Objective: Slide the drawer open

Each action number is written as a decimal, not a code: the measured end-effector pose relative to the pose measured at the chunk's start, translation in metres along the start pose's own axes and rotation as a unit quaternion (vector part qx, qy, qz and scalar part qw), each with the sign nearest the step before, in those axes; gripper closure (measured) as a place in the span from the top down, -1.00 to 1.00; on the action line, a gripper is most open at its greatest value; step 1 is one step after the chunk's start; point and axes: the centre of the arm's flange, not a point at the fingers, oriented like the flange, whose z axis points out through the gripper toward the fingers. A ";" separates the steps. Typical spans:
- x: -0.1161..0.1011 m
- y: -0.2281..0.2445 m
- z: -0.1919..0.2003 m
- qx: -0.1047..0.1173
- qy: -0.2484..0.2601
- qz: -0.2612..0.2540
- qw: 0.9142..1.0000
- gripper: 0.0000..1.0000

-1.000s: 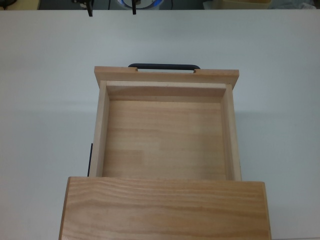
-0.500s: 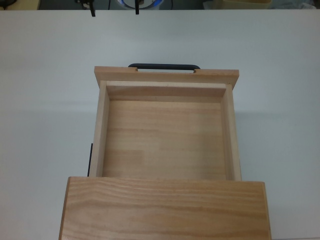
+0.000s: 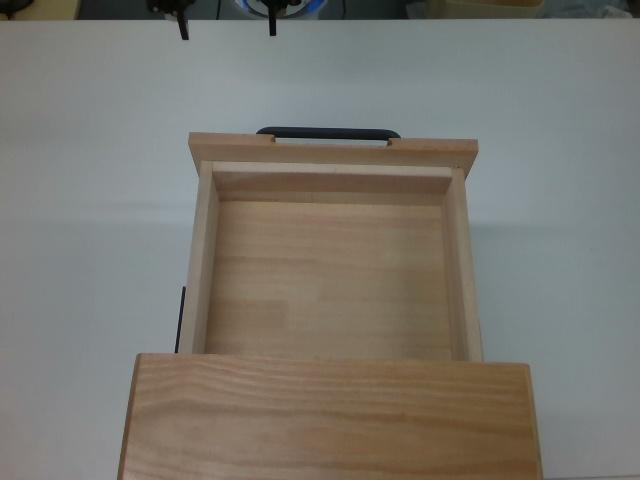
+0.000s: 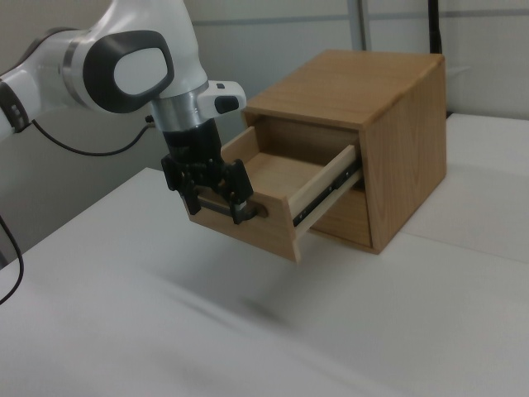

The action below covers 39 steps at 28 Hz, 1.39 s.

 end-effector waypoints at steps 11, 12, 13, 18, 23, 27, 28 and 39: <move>0.002 -0.007 0.001 0.000 -0.001 -0.006 1.000 1.00; 0.002 -0.008 0.001 0.000 -0.001 -0.007 1.000 1.00; 0.002 -0.008 0.001 0.000 -0.001 -0.007 1.000 1.00; 0.005 -0.009 0.007 0.000 -0.006 -0.008 1.000 1.00; 0.007 -0.009 0.011 0.001 -0.009 -0.009 1.000 1.00; 0.008 -0.011 0.011 0.001 -0.009 -0.011 1.000 1.00; 0.008 -0.012 0.011 0.001 -0.009 -0.011 1.000 1.00; 0.011 -0.017 0.016 -0.010 -0.014 -0.017 1.000 1.00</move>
